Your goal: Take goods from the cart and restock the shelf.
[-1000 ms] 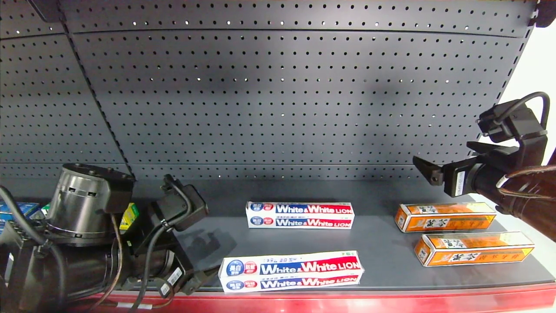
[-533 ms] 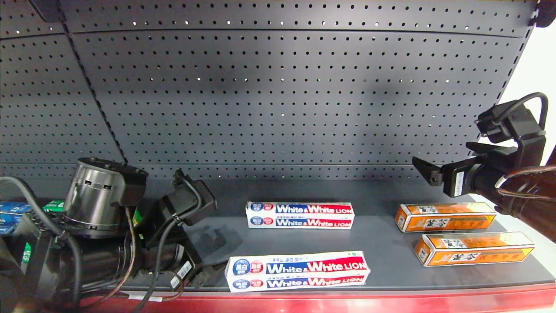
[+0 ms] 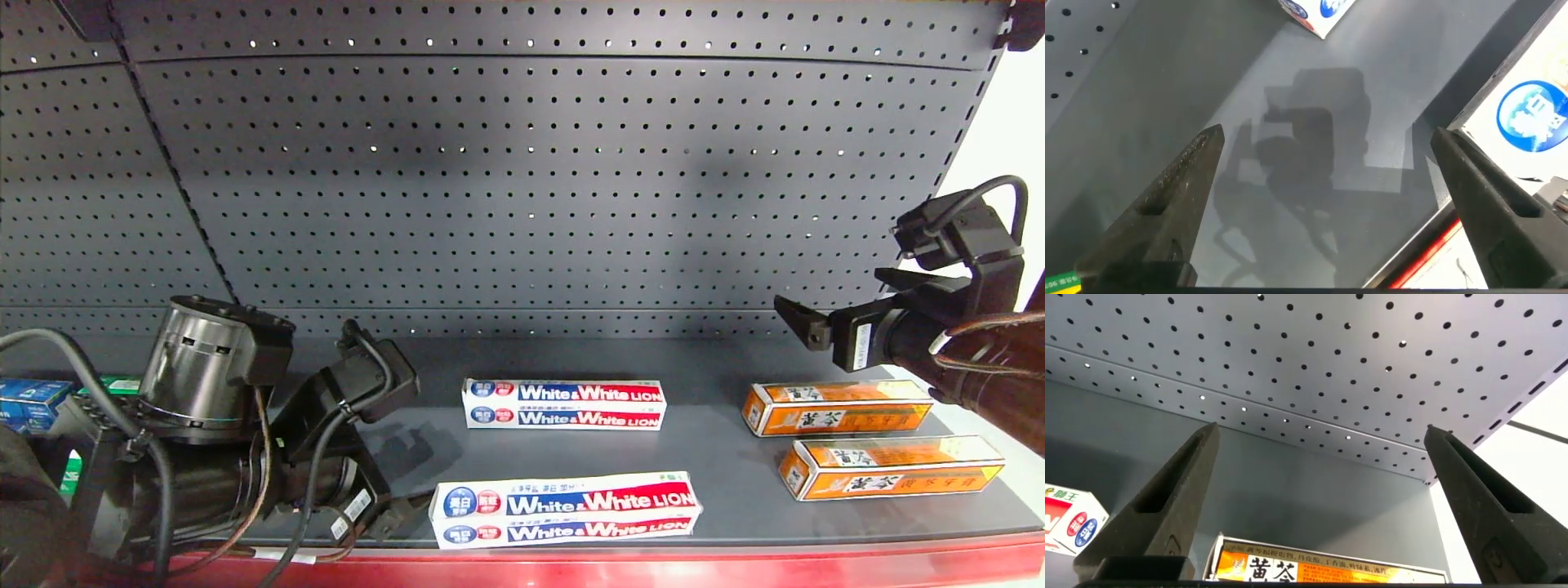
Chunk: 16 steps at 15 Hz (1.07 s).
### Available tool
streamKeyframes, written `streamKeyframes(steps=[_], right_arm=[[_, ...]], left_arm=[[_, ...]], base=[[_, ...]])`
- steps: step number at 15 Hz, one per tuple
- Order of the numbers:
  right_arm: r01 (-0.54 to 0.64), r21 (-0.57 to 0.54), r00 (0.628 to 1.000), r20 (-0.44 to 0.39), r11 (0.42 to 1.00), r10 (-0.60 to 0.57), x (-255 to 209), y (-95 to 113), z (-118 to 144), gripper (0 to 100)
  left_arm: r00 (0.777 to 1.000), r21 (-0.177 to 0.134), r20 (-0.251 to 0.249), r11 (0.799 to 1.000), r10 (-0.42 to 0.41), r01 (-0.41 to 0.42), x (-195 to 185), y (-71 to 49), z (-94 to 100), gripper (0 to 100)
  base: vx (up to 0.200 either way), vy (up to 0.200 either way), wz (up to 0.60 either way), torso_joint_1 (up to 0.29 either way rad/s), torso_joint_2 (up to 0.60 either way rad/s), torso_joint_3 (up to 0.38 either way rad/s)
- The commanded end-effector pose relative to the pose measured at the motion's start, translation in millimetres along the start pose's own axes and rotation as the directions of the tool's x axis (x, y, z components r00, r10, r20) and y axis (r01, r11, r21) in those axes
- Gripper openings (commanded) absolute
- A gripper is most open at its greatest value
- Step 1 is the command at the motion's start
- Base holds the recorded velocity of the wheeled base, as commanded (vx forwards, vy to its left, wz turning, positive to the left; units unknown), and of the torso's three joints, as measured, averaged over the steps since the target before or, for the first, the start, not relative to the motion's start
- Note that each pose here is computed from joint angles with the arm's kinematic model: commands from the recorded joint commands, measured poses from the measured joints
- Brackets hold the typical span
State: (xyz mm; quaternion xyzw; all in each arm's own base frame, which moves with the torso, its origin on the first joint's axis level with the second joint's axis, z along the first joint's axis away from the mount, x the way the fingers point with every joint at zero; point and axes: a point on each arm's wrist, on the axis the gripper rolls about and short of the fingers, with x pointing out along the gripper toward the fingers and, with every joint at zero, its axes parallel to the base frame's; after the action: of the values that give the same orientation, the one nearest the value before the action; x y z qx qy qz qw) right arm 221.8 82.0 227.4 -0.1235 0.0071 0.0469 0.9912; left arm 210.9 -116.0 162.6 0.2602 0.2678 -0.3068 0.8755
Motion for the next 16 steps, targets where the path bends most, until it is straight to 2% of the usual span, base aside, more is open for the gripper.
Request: streamKeyframes(steps=[1, 13, 15, 16], right_arm=[[-0.001, 0.0, 1.0, -0.001, 1.0, 0.001, 0.6, 0.4, 0.0, 100], [-0.002, -0.003, 1.0, -0.013, 1.0, 0.002, -1.3, -2.2, -5.1, 100], [-0.002, -0.004, 1.0, -0.011, 1.0, 0.002, -1.2, -2.2, -4.7, 100], [-0.003, -0.006, 1.0, -0.011, 1.0, 0.003, -0.8, -1.8, -4.5, 100]], left_arm=[[1.0, -0.001, -0.001, 1.0, -0.001, 0.001, 2.3, 0.7, 1.4, 100], [1.0, -0.004, -0.012, 1.0, -0.006, 0.006, 6.1, 0.5, 0.6, 100], [1.0, -0.011, -0.007, 1.0, 0.006, -0.006, 3.2, 2.6, -0.1, 100], [1.0, -0.018, 0.013, 1.0, 0.022, -0.022, -2.8, 5.6, 1.9, 100]], base=[[0.0, 0.0, 0.0, 0.0, 0.0, 0.0], [0.0, 0.0, 0.0, 0.0, 0.0, 0.0], [0.0, 0.0, 0.0, 0.0, 0.0, 0.0], [0.0, 0.0, 0.0, 0.0, 0.0, 0.0]])
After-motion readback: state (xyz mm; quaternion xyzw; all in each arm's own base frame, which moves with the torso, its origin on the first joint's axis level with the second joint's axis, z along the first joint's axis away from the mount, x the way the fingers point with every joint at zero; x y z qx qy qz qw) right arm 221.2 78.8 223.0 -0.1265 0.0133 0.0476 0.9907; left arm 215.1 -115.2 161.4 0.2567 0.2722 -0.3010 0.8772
